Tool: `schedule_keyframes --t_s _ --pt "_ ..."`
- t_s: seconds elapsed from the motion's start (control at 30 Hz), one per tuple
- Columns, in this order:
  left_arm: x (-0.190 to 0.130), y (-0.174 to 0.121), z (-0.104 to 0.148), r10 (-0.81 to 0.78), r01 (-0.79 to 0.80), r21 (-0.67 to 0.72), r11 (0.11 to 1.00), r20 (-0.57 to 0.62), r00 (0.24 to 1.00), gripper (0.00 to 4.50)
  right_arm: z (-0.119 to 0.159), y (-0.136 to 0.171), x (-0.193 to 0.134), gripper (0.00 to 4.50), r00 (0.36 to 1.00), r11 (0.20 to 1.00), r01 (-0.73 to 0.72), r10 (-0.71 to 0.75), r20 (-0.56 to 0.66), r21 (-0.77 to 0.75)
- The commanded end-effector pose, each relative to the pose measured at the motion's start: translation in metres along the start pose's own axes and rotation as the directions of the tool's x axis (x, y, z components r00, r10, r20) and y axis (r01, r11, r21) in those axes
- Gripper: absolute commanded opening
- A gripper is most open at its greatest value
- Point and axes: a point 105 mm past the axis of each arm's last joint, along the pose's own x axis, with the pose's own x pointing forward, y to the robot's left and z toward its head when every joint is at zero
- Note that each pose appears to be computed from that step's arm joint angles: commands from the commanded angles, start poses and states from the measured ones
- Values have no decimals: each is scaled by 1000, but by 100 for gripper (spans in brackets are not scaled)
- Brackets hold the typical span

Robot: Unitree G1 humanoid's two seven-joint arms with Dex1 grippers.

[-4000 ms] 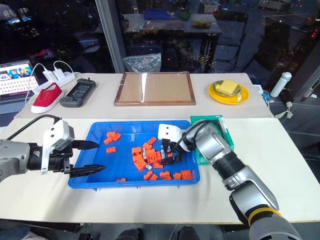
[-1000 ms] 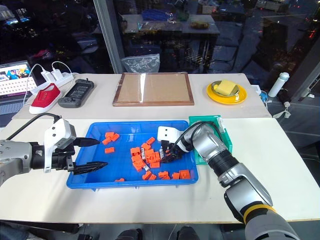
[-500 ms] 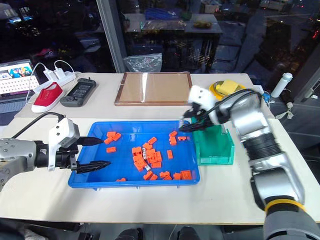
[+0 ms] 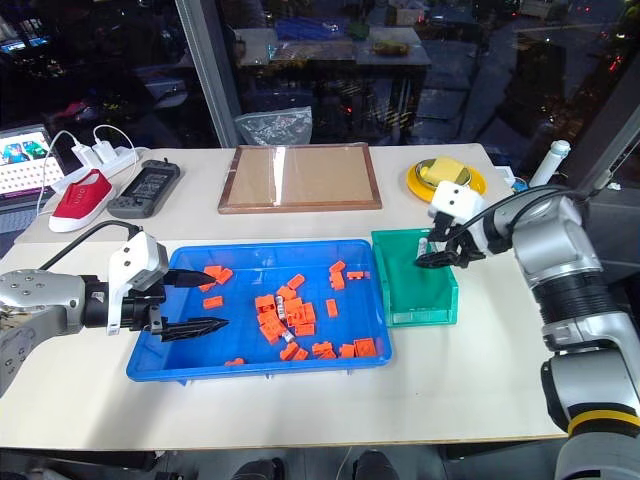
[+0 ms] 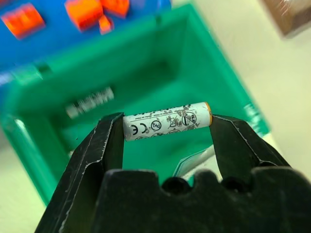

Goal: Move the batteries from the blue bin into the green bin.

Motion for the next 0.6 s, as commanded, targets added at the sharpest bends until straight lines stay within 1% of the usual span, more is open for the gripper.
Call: schedule_keyframes --t_s 0.03,0.1,0.17,0.23,0.27,0.3,0.33,0.37,0.43,0.57,0.6 --pt "-2 -1 8 6 -6 39 999 12 1000 450 -3 -14 5 255 996 995 74 -78 -51 -73" --pt "-4 -2 7 11 -11 35 999 11 1000 450 -7 -20 6 255 990 990 101 -110 -85 -102" --pt "-4 -3 6 16 -16 28 999 9 1000 450 -6 -26 5 255 986 985 129 -140 -91 -114" --pt "-5 -4 4 20 -20 22 1000 5 1000 450 -1 -30 2 356 984 981 145 -157 -89 -131" --pt "-5 -4 3 21 -21 21 1000 4 1000 450 1 -31 1 372 983 979 149 -162 -88 -137" --pt "-5 -5 3 21 -21 20 1000 4 1000 450 5 -33 -1 398 981 974 160 -175 -87 -157" --pt "-5 -5 3 22 -22 19 1000 5 1000 450 9 -35 -3 439 980 971 167 -183 -81 -172" --pt "-6 -5 3 23 -23 18 1000 5 1000 450 17 -34 -6 448 981 968 167 -182 -64 -185" --pt "-6 -4 3 25 -25 17 1000 4 1000 450 29 -32 -9 448 985 967 160 -169 -31 -198" --pt "-7 -4 3 27 -27 18 999 2 1000 450 44 -29 -16 448 987 962 161 -162 15 -220" --pt "-7 -3 3 27 -27 19 999 2 1000 450 51 -27 -19 448 987 964 159 -152 45 -212"
